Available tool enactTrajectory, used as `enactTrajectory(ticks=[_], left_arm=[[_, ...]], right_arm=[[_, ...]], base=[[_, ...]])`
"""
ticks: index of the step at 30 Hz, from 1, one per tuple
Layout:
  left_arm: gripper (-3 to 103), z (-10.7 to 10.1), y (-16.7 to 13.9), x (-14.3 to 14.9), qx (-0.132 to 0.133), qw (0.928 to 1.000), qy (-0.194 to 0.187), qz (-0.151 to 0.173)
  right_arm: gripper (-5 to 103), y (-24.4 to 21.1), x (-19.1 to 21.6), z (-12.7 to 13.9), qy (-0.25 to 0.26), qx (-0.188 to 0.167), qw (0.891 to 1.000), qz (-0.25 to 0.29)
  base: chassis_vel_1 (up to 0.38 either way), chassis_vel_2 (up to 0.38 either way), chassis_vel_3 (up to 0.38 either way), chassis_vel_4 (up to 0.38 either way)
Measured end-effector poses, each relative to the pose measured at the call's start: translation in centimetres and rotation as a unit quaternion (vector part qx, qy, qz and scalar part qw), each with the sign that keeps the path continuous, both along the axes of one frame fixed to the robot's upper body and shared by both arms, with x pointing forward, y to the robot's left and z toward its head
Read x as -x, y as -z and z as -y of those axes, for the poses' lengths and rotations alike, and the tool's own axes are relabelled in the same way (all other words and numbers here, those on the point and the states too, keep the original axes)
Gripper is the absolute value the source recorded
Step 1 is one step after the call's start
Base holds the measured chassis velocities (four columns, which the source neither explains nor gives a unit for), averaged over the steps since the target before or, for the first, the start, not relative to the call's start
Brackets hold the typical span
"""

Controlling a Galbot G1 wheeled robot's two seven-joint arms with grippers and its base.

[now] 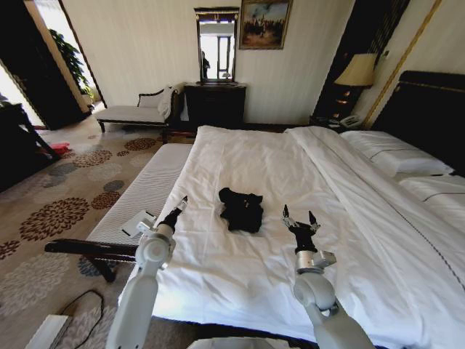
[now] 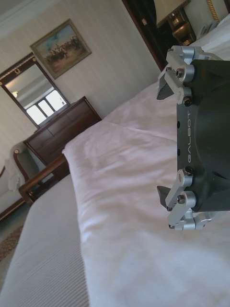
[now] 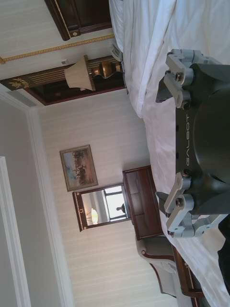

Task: Fold the clothes on the bed.

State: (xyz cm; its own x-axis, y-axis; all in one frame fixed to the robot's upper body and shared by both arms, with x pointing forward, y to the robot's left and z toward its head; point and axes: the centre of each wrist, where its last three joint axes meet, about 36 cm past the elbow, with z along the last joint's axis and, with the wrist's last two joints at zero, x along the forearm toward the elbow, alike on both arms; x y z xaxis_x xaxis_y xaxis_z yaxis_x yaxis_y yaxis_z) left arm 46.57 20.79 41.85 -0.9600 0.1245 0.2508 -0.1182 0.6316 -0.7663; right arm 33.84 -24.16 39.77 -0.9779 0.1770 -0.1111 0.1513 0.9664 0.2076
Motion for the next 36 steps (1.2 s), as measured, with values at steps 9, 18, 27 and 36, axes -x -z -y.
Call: enactTrajectory(ticks=[9, 18, 27, 36], left_arm=[[100, 6.1, 1.1, -4.1, 0.022, 0.9988, 0.037, -0.023], [100, 9.2, 0.9, -7.2, 0.024, 0.9977, 0.061, -0.014], [100, 10.5, 1.0, -6.7, -0.039, 0.9967, 0.071, 0.006], [100, 3.7, 1.5, -5.4, -0.421, 0.8881, 0.102, 0.154]], right_arm=[[100, 1.0, -0.4, 0.1, 0.002, 0.005, 1.000, -0.011], [100, 1.9, -0.6, 0.3, 0.009, 0.008, 1.000, -0.013], [100, 2.1, -0.5, 0.5, 0.012, 0.012, 1.000, -0.012], [100, 2.8, -0.4, 0.2, 0.011, 0.015, 1.000, -0.016]], base=[[0.000, 0.000, 0.000, 0.000], [0.000, 0.000, 0.000, 0.000], [0.000, 0.000, 0.000, 0.000], [0.000, 0.000, 0.000, 0.000]])
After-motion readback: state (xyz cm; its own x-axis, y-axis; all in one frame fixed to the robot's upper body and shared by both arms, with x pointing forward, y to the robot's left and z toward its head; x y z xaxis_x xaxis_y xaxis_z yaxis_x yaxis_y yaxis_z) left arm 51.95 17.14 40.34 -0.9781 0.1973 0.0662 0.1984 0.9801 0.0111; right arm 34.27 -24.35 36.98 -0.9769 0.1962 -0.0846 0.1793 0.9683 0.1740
